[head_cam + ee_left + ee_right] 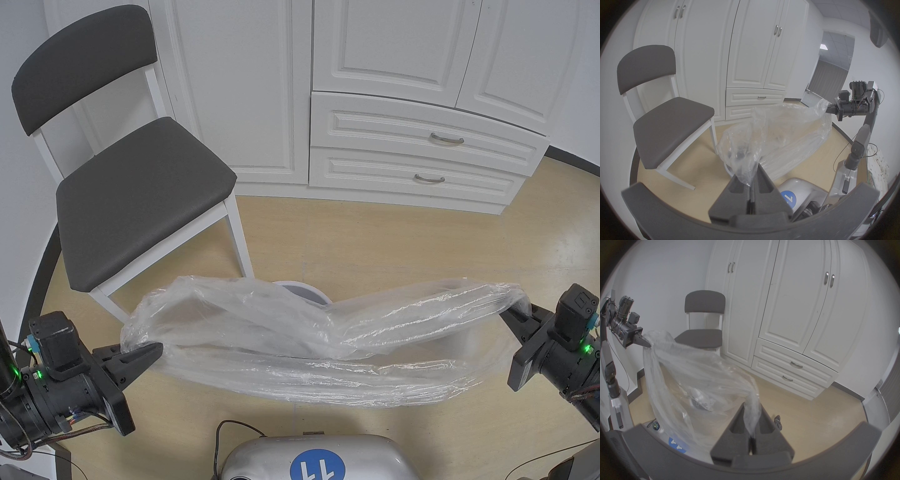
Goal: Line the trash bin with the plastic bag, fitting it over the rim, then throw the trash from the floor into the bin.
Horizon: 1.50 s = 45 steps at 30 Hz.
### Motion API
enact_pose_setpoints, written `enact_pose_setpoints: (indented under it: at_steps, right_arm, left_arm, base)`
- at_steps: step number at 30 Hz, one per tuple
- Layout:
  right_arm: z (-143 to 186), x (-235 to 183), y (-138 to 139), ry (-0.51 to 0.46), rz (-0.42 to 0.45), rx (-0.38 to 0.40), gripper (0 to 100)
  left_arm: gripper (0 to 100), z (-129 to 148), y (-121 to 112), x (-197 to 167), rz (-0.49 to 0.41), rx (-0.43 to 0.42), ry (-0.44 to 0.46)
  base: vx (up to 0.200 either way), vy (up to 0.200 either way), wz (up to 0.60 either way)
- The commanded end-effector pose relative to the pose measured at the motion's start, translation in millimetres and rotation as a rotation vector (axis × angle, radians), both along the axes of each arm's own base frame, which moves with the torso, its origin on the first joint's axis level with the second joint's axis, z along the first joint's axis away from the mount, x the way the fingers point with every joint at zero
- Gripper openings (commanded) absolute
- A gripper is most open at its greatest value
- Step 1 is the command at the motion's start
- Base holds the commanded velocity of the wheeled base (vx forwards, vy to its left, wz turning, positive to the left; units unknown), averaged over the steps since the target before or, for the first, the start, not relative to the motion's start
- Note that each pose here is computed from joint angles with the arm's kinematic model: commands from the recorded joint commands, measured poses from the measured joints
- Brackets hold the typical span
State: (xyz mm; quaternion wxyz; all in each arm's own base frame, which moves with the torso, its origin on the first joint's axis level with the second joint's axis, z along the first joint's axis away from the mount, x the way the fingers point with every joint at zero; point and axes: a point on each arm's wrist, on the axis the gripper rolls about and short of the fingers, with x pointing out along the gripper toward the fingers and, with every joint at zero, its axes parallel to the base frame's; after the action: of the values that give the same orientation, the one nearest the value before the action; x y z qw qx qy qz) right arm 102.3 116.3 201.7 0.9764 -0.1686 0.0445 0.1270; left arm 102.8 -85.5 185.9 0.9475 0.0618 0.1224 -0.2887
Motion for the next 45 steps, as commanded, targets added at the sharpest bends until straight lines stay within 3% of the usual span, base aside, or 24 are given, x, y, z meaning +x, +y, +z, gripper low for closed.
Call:
enact_pose_setpoints:
  at_steps: [1, 14, 19, 33, 38, 45]
  right_arm:
    - [-9.5, 0.6, 3.5, 0.009, 0.015, -0.043, 0]
    - [-0.1, -9.2, -13.3, -0.089, 0.006, -0.057, 0]
    - [3.5, -17.9, -21.1, -0.119, 0.069, -0.04, 0]
    - [2.8, -24.7, -10.7, -0.086, 0.204, 0.024, 0]
    - [4.4, -26.3, -9.2, -0.078, 0.215, 0.058, 0]
    - [1.2, -26.5, -9.8, -0.073, 0.211, 0.042, 0]
  left_arm:
    - [0, -2.6, -0.6, -0.6, -0.009, -0.007, -0.008]
    - [0, -8.3, -2.0, 1.3, -0.008, 0.004, 0.005]
    - [0, -12.9, -4.4, 4.0, -0.01, 0.026, 0.021]
    - [0, -15.3, -5.3, 5.7, -0.004, 0.03, 0.035]
    - [0, -15.3, -5.7, 6.2, -0.003, 0.027, 0.038]
    - [0, -15.8, -6.5, 7.1, -0.003, 0.03, 0.042]
  base:
    - [0.0, 0.0, 0.0]
    - [0.0, 0.0, 0.0]
    - [0.0, 0.0, 0.0]
    - [0.0, 0.0, 0.0]
    - [0.0, 0.0, 0.0]
    - [0.0, 0.0, 0.0]
